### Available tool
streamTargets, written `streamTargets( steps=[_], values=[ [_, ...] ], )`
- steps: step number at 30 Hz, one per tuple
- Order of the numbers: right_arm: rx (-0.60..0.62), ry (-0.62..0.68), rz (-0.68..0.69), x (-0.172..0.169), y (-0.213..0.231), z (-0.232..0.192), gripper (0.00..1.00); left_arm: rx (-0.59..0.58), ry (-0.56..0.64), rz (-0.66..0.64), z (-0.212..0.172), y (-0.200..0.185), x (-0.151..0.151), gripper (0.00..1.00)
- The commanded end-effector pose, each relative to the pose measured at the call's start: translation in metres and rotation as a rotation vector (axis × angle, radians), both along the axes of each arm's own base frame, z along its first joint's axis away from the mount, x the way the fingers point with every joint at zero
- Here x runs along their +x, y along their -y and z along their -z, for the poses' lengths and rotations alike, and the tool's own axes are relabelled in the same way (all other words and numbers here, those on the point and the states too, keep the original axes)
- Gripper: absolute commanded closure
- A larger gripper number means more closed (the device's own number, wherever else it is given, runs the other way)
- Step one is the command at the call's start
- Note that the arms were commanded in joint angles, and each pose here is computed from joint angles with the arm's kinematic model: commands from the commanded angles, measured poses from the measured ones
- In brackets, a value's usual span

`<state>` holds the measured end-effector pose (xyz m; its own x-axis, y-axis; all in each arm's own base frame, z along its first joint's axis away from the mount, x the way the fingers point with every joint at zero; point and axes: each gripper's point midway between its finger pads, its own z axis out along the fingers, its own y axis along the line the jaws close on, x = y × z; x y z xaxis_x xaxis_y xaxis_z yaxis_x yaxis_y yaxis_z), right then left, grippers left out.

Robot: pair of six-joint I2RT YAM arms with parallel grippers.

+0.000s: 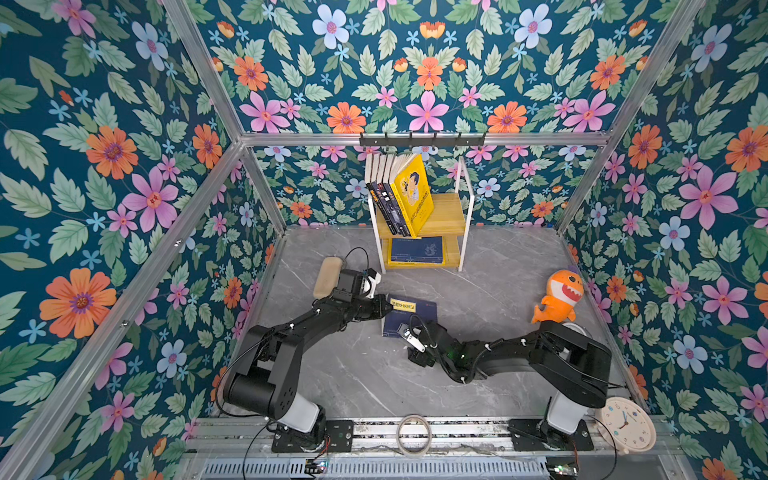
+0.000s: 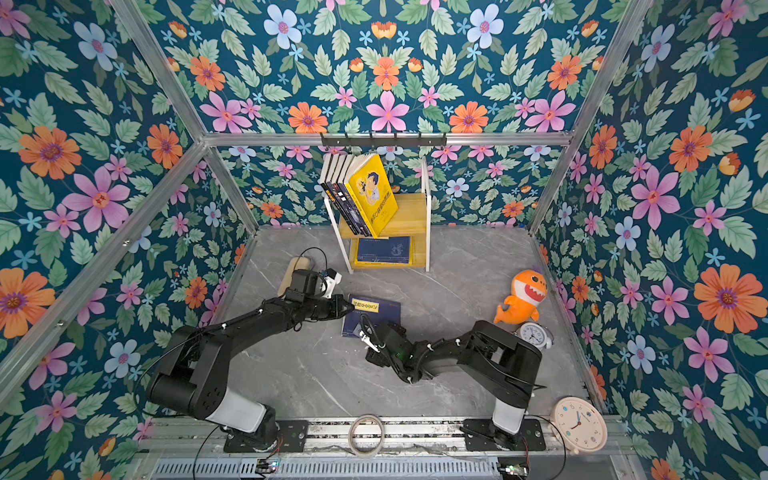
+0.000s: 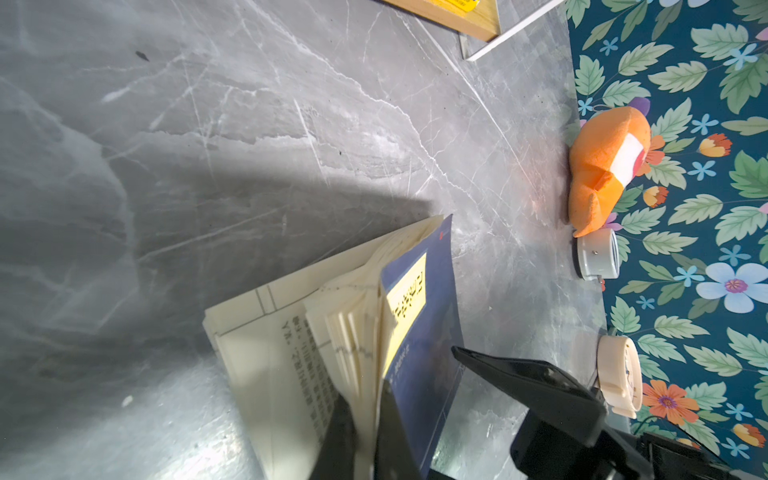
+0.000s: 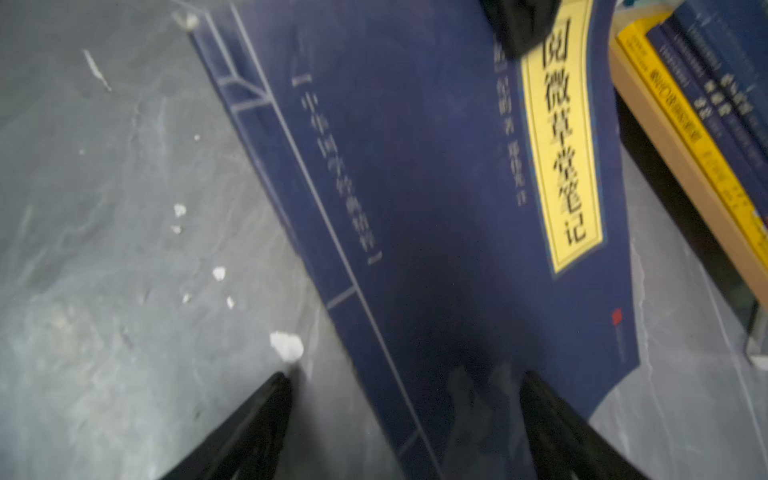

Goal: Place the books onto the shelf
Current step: 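Lift the dark blue book upright toward the shelf while the left gripper withdraws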

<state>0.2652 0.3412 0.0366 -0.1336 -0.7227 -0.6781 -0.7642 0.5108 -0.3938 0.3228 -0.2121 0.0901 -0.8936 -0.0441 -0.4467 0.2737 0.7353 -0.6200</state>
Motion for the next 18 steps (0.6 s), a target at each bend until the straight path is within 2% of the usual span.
streamTargets(
  steps=[1, 5, 6, 8, 9, 11, 13, 15, 18],
  values=[
    [-0.041, 0.133, 0.002, 0.018, -0.003, -0.01, 0.15, -0.016, 0.006, 0.017, -0.004, 0.003, -0.001, 1.0],
    [-0.031, 0.183, -0.006, 0.025, -0.009, -0.01, 0.22, 0.01, 0.012, 0.006, 0.0, -0.002, 0.0, 1.0],
    [-0.04, 0.193, -0.006, 0.027, -0.01, -0.009, 0.3, 0.007, 0.01, -0.005, 0.0, -0.003, 0.001, 1.0],
    [-0.058, 0.204, -0.008, 0.029, -0.01, -0.006, 0.53, -0.006, 0.015, -0.014, -0.004, -0.005, 0.001, 1.0],
    [-0.06, 0.209, -0.012, 0.028, -0.01, -0.007, 0.68, -0.007, 0.026, -0.007, -0.005, -0.005, 0.0, 0.94],
    [-0.054, 0.212, -0.016, 0.026, -0.007, -0.01, 0.83, 0.018, 0.041, -0.016, -0.004, -0.011, 0.001, 0.81],
    [-0.072, 0.227, -0.019, 0.026, -0.004, -0.012, 0.97, 0.023, 0.042, -0.062, -0.007, -0.021, 0.006, 0.73],
    [-0.1, 0.237, -0.027, 0.026, -0.001, -0.015, 1.0, 0.002, 0.053, -0.094, -0.014, -0.029, 0.012, 0.63],
    [-0.119, 0.259, -0.047, 0.025, 0.002, -0.022, 1.0, -0.001, 0.097, -0.139, -0.024, -0.047, 0.021, 0.59]
  ],
)
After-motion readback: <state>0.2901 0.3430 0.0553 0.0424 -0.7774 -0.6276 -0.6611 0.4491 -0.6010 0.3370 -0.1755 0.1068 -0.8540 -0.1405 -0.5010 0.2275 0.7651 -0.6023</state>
